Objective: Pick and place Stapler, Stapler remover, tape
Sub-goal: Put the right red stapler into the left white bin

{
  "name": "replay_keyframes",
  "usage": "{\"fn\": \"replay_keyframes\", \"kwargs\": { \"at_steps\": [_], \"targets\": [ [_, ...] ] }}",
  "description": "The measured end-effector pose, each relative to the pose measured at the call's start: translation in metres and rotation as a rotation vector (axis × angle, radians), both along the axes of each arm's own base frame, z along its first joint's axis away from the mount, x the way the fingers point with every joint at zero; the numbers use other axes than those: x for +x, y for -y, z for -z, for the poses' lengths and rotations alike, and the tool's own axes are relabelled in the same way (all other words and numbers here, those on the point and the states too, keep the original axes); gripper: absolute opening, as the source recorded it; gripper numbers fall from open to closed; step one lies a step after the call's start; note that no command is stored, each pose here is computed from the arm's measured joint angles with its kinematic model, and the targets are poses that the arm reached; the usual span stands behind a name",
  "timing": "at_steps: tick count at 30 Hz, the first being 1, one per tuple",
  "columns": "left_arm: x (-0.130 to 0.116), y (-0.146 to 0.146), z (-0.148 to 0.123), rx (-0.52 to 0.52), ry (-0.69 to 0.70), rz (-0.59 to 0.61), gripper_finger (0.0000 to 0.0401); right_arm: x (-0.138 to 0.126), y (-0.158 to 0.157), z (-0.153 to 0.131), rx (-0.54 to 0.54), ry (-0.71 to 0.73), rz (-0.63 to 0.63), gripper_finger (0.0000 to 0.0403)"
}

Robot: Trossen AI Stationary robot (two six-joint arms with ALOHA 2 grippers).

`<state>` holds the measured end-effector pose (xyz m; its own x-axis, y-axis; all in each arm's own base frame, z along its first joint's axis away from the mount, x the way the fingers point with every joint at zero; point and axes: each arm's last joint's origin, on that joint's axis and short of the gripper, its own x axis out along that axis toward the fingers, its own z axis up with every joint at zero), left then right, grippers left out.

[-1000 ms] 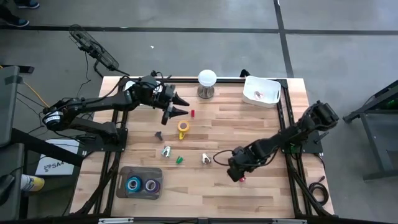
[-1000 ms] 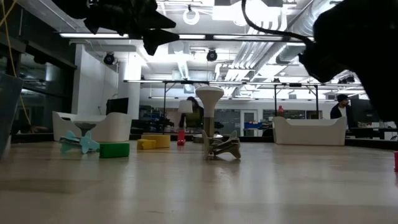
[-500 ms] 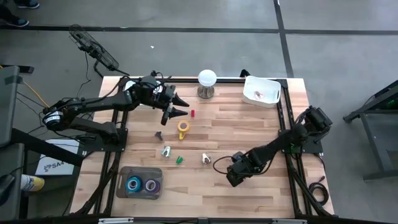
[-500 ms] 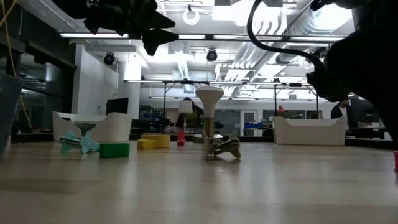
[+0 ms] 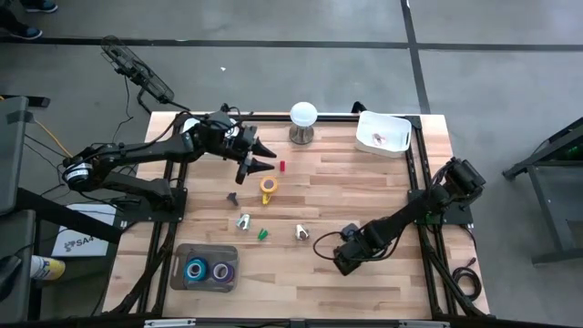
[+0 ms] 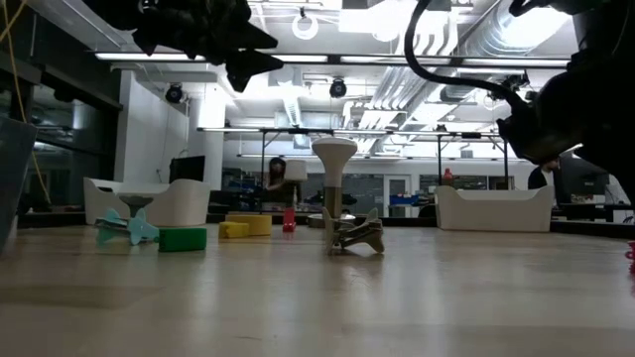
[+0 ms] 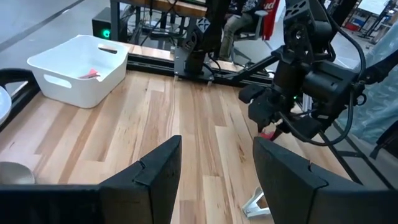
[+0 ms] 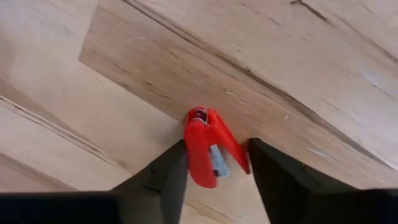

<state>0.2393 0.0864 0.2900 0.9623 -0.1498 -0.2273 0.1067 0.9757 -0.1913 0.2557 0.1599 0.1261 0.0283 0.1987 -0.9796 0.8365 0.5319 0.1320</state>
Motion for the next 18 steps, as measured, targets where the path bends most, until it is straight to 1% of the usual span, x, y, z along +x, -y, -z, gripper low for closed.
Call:
{"fn": "replay_keyframes", "kwargs": {
  "at_steps": [6,9,13,18],
  "targets": [
    [0.000,0.000,0.001,-0.003,-0.010,0.000,0.0195,-0.001,0.000,0.001,-0.005,-0.009,-0.004,0.0086],
    [0.000,0.000,0.001,-0.004,-0.013,0.000,0.0195,0.000,0.000,-0.002,-0.010,0.007,-0.012,0.0054],
    [0.000,0.000,0.001,0.001,-0.013,0.001,0.0195,0.005,0.001,-0.012,-0.037,0.068,-0.029,0.0053],
    [-0.002,0.001,-0.001,0.046,0.002,0.006,0.0195,0.019,0.014,-0.029,-0.082,0.245,-0.022,0.0053]
  ]
}}
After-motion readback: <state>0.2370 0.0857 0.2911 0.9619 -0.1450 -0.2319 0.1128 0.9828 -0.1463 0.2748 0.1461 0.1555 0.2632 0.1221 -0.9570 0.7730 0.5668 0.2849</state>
